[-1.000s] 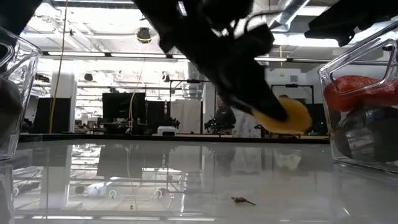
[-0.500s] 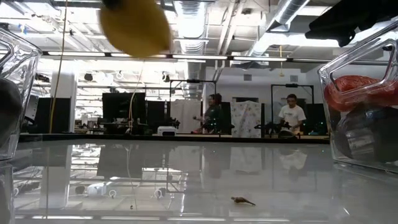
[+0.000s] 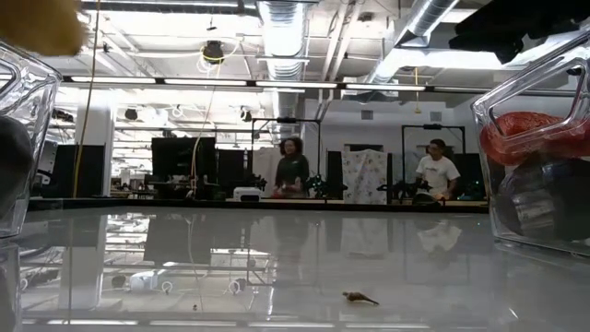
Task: Sort produce into baskets
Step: Put the lemon into the left transparent bin, then return to Home Position
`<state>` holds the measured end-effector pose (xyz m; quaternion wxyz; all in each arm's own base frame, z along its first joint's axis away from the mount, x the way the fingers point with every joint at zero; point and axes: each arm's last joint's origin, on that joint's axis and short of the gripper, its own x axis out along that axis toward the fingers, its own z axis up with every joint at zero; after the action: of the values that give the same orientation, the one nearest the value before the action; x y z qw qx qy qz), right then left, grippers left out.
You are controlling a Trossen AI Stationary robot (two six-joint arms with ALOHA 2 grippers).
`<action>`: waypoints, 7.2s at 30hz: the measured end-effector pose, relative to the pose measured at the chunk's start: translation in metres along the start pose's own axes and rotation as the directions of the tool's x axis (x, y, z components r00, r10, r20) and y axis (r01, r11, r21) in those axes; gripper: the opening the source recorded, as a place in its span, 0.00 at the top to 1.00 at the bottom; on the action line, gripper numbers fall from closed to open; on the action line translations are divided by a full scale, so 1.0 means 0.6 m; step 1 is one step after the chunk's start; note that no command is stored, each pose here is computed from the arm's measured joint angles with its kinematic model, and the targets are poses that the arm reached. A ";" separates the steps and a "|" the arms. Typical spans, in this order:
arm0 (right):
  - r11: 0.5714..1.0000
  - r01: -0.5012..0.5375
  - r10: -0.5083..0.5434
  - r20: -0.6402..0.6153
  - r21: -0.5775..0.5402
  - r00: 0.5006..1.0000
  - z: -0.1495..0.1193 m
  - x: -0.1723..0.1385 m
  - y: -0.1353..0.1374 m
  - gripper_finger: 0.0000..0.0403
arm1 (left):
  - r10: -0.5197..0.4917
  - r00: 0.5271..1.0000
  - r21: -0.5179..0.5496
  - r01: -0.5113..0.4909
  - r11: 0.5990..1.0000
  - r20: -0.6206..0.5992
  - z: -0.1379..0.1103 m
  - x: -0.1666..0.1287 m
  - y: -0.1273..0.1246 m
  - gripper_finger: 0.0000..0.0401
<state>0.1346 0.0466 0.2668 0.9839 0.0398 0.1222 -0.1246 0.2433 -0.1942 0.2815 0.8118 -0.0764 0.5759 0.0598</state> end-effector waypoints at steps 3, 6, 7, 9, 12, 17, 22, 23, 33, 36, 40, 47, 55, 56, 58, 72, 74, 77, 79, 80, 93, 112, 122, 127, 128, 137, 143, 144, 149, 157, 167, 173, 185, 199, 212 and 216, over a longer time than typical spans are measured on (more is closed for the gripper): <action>1.000 0.011 -0.011 0.001 -0.001 1.000 0.001 0.001 -0.002 0.54 | 0.055 0.997 -0.030 -0.057 0.998 -0.060 -0.027 -0.006 -0.004 0.48; 1.000 0.020 -0.020 0.001 -0.001 1.000 0.001 0.002 -0.004 0.54 | 0.085 0.993 -0.056 -0.090 0.994 -0.085 -0.045 -0.010 -0.008 0.48; 1.000 0.023 -0.023 0.001 -0.001 1.000 0.001 0.003 -0.005 0.54 | 0.095 0.992 -0.064 -0.101 0.993 -0.083 -0.048 -0.012 -0.009 0.48; 1.000 0.026 -0.026 0.000 -0.001 1.000 0.001 0.003 -0.005 0.54 | 0.135 0.989 -0.109 -0.141 0.984 -0.059 -0.053 -0.013 -0.008 0.47; 1.000 0.026 -0.026 0.000 -0.003 1.000 0.001 0.003 -0.005 0.54 | 0.174 0.983 -0.173 -0.181 0.968 -0.054 -0.054 -0.014 -0.002 0.43; 1.000 0.026 -0.026 0.000 -0.005 1.000 0.001 0.003 -0.005 0.54 | 0.165 0.984 -0.177 -0.174 0.969 -0.064 -0.054 -0.014 -0.003 0.32; 1.000 0.026 -0.026 0.000 -0.004 1.000 0.001 0.003 -0.005 0.54 | 0.152 0.987 -0.141 -0.159 0.977 -0.058 -0.050 -0.013 -0.003 0.25; 1.000 0.026 -0.026 0.000 -0.003 1.000 0.001 0.003 -0.005 0.54 | 0.167 0.985 -0.137 -0.170 0.976 -0.034 -0.046 -0.012 -0.001 0.25; 0.999 0.034 -0.034 0.021 -0.009 0.999 0.004 -0.014 -0.016 0.55 | 0.519 0.765 -0.067 -0.537 0.841 0.381 0.017 -0.004 0.055 0.28; 1.000 0.023 -0.023 0.051 0.016 0.998 -0.002 -0.028 -0.027 0.58 | 0.538 0.738 -0.075 -0.560 0.825 0.408 0.012 -0.011 0.079 0.30; 0.999 0.012 -0.015 0.073 0.040 0.997 -0.037 -0.031 -0.038 0.60 | 0.513 0.727 -0.075 -0.543 0.836 0.457 -0.014 -0.003 0.110 0.34; 0.985 0.027 -0.021 -0.041 0.168 0.999 -0.079 -0.031 -0.054 0.59 | 0.435 0.721 -0.067 -0.478 0.876 0.539 -0.071 0.025 0.174 0.39; 0.948 0.171 -0.135 -0.145 0.269 0.980 -0.067 -0.034 -0.075 0.59 | 0.447 0.618 -0.050 -0.550 0.833 0.647 -0.116 0.069 0.249 0.42; 0.944 0.187 -0.152 -0.146 0.273 0.978 -0.066 -0.033 -0.079 0.59 | 0.447 0.608 -0.039 -0.564 0.825 0.656 -0.124 0.075 0.258 0.43; 0.938 0.211 -0.171 -0.162 0.275 0.972 -0.069 -0.034 -0.085 0.59 | 0.438 0.590 -0.033 -0.571 0.820 0.678 -0.140 0.087 0.277 0.44; 0.955 0.082 -0.074 -0.037 0.284 0.997 -0.115 -0.026 -0.096 0.59 | 0.149 0.502 -0.007 -0.274 0.962 0.852 -0.173 0.065 0.344 0.50; 0.963 0.070 -0.073 0.004 0.261 0.997 -0.114 -0.031 -0.099 0.59 | 0.141 0.488 -0.015 -0.253 0.967 0.862 -0.173 0.060 0.352 0.52; 0.974 0.080 -0.093 0.053 0.212 0.994 -0.112 -0.041 -0.104 0.59 | 0.186 0.473 -0.072 -0.249 0.966 0.861 -0.171 0.057 0.366 0.54; 0.975 0.072 -0.094 0.096 0.211 0.991 -0.109 -0.048 -0.107 0.59 | 0.230 0.467 -0.123 -0.248 0.961 0.854 -0.170 0.057 0.375 0.55; 0.975 0.066 -0.093 0.117 0.214 0.989 -0.107 -0.052 -0.109 0.59 | 0.251 0.464 -0.149 -0.245 0.958 0.849 -0.169 0.057 0.380 0.56; 0.978 0.073 -0.142 0.372 0.193 0.917 -0.132 -0.017 -0.101 0.59 | 0.246 0.351 -0.234 -0.075 0.969 0.903 -0.164 0.069 0.403 0.63; 0.989 0.055 -0.097 0.319 0.138 0.943 -0.155 -0.008 -0.098 0.59 | 0.156 0.407 -0.144 -0.060 0.988 0.900 -0.188 0.126 0.409 0.65; 0.970 0.027 -0.104 0.311 0.243 0.945 -0.157 -0.007 -0.099 0.59 | 0.022 0.339 0.018 -0.115 0.993 0.941 -0.186 0.114 0.402 0.68; 0.957 0.011 -0.104 0.310 0.289 0.945 -0.157 -0.006 -0.099 0.59 | 0.218 0.313 -0.155 -0.213 0.965 0.925 -0.187 0.112 0.411 0.68; 0.957 0.011 -0.104 0.309 0.289 0.945 -0.157 -0.006 -0.099 0.59 | 0.265 0.315 -0.198 -0.230 0.953 0.912 -0.188 0.113 0.414 0.68; 0.958 0.012 -0.104 0.306 0.288 0.946 -0.158 -0.006 -0.099 0.59 | 0.510 0.422 -0.363 -0.382 0.850 0.750 -0.205 0.139 0.427 0.68; 0.957 0.011 -0.104 0.306 0.290 0.946 -0.159 -0.006 -0.099 0.59 | 0.452 0.494 -0.390 -0.229 0.892 0.743 -0.208 0.148 0.424 0.68; 0.957 0.012 -0.104 0.305 0.290 0.947 -0.159 -0.006 -0.099 0.59 | 0.436 0.500 -0.403 -0.179 0.897 0.748 -0.207 0.148 0.424 0.68; 0.957 0.012 -0.104 0.306 0.289 0.946 -0.159 -0.006 -0.099 0.59 | 0.413 0.513 -0.476 -0.009 0.879 0.753 -0.207 0.149 0.422 0.68; 0.957 0.012 -0.104 0.305 0.289 0.947 -0.159 -0.006 -0.099 0.59 | 0.413 0.518 -0.487 0.008 0.873 0.749 -0.208 0.149 0.422 0.68; 0.958 0.013 -0.104 0.305 0.287 0.947 -0.159 -0.006 -0.099 0.59 | 0.413 0.520 -0.488 0.008 0.873 0.747 -0.208 0.149 0.422 0.68; 0.958 0.013 -0.104 0.305 0.287 0.947 -0.159 -0.006 -0.099 0.59 | 0.413 0.520 -0.488 0.008 0.873 0.748 -0.208 0.148 0.422 0.68; 0.958 0.013 -0.105 0.305 0.288 0.947 -0.159 -0.006 -0.099 0.59 | 0.408 0.437 -0.480 0.063 0.875 0.801 -0.209 0.133 0.422 0.68; 0.957 0.013 -0.105 0.305 0.289 0.947 -0.159 -0.006 -0.099 0.59 | 0.405 0.395 -0.468 0.074 0.880 0.824 -0.211 0.124 0.421 0.68; 0.957 0.013 -0.105 0.305 0.289 0.947 -0.159 -0.006 -0.099 0.59 | 0.405 0.395 -0.469 0.075 0.880 0.824 -0.211 0.125 0.421 0.68; 0.958 0.013 -0.105 0.304 0.288 0.947 -0.159 -0.006 -0.099 0.59 | 0.405 0.395 -0.469 0.075 0.880 0.824 -0.211 0.125 0.421 0.68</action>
<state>0.0943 0.0005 0.1725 0.9707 0.1554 -0.0550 -0.1750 0.1042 0.0302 0.1560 0.9415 -0.1506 0.0197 0.3007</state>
